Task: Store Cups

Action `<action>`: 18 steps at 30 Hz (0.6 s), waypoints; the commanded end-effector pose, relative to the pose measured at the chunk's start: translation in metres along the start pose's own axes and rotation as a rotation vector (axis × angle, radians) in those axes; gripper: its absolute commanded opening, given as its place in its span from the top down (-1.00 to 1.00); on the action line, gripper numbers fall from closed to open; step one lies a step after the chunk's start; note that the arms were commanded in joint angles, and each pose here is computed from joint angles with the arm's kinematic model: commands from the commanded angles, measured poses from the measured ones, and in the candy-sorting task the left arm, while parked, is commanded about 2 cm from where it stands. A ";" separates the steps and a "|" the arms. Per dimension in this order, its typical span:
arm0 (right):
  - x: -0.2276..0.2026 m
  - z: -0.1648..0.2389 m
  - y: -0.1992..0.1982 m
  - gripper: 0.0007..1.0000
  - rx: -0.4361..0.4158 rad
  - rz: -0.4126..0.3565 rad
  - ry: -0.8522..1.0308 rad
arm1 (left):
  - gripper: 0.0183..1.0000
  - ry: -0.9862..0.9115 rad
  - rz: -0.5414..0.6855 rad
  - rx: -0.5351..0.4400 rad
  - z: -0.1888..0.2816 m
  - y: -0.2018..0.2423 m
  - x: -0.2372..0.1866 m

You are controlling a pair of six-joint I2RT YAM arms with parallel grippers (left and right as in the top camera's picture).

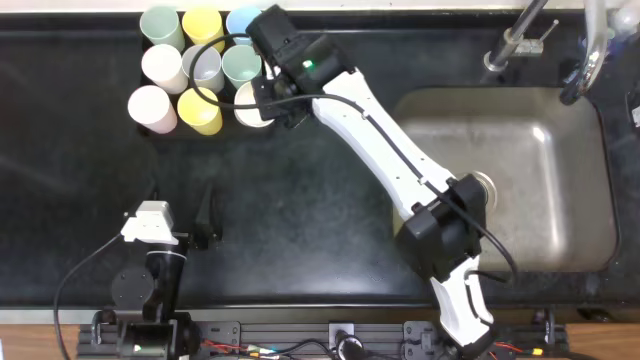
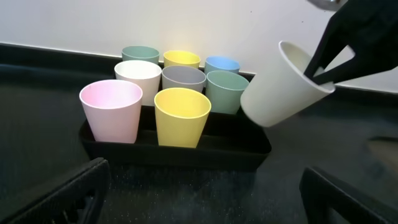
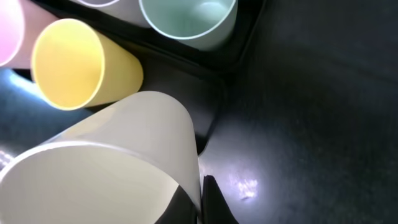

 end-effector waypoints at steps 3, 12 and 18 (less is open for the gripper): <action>0.011 -0.009 0.002 0.92 -0.009 -0.046 -0.036 | -1.00 -0.001 0.010 -0.019 0.001 -0.003 0.000; 0.006 -0.040 0.005 0.91 -0.012 -0.054 0.004 | -1.00 -0.001 0.010 -0.019 0.001 -0.003 0.000; 0.006 -0.049 0.005 0.91 -0.011 -0.053 0.004 | -1.00 -0.001 0.010 -0.019 0.001 -0.003 0.000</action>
Point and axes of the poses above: each gripper's point midway between its finger pads, its own z axis back along the fingers, its own y axis along the line the jaws close on, x = y × z, the point moved 5 cm from there along z, back along the fingers, and after that the axes turned 8 degrees about z, right-handed, at the moved point
